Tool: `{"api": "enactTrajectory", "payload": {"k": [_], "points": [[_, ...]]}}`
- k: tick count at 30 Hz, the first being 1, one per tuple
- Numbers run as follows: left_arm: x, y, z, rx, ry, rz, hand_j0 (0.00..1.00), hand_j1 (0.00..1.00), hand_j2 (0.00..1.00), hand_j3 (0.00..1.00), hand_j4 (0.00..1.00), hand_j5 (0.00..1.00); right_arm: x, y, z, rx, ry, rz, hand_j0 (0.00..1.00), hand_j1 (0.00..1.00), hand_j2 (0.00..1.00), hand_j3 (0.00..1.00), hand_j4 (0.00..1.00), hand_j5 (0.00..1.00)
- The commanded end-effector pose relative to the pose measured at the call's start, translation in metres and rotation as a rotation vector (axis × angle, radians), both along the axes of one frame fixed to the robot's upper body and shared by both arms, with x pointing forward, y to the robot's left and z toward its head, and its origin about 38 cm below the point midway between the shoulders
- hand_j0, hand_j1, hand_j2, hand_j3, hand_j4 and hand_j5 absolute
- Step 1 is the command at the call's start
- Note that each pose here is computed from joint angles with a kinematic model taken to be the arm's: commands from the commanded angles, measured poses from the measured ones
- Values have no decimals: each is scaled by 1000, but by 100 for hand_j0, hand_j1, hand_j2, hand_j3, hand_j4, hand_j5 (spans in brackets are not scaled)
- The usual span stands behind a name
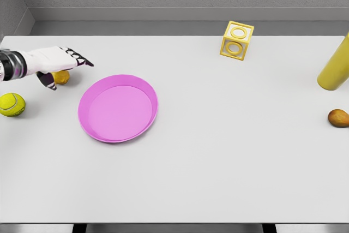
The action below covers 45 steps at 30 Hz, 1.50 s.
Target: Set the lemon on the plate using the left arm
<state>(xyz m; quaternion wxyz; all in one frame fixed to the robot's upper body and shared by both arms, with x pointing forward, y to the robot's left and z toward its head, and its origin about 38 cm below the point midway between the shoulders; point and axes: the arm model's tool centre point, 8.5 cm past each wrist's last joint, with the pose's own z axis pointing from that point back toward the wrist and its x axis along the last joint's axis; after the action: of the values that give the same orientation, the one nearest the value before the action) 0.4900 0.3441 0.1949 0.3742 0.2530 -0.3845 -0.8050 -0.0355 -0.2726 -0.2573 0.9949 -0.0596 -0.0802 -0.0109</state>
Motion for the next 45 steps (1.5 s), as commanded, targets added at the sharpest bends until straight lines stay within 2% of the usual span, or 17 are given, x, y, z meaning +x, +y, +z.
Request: {"api": "enactTrajectory", "payload": {"k": [1, 4, 6, 45], "points": [[0, 0, -1, 1, 1, 2, 100, 100, 100, 100, 100, 100, 0, 0, 0, 0, 0, -1, 100, 100, 100, 100, 100, 100], [1, 4, -3, 5, 9, 16, 100, 100, 100, 100, 100, 100, 0, 0, 0, 0, 0, -1, 100, 100, 100, 100, 100, 100], [3, 11, -3, 43, 2, 34, 100, 100, 100, 100, 100, 100, 0, 0, 0, 0, 0, -1, 100, 100, 100, 100, 100, 100], [24, 16, -18, 77, 31, 107, 100, 100, 100, 100, 100, 100, 0, 0, 0, -1, 0, -1, 100, 100, 100, 100, 100, 100]]}}
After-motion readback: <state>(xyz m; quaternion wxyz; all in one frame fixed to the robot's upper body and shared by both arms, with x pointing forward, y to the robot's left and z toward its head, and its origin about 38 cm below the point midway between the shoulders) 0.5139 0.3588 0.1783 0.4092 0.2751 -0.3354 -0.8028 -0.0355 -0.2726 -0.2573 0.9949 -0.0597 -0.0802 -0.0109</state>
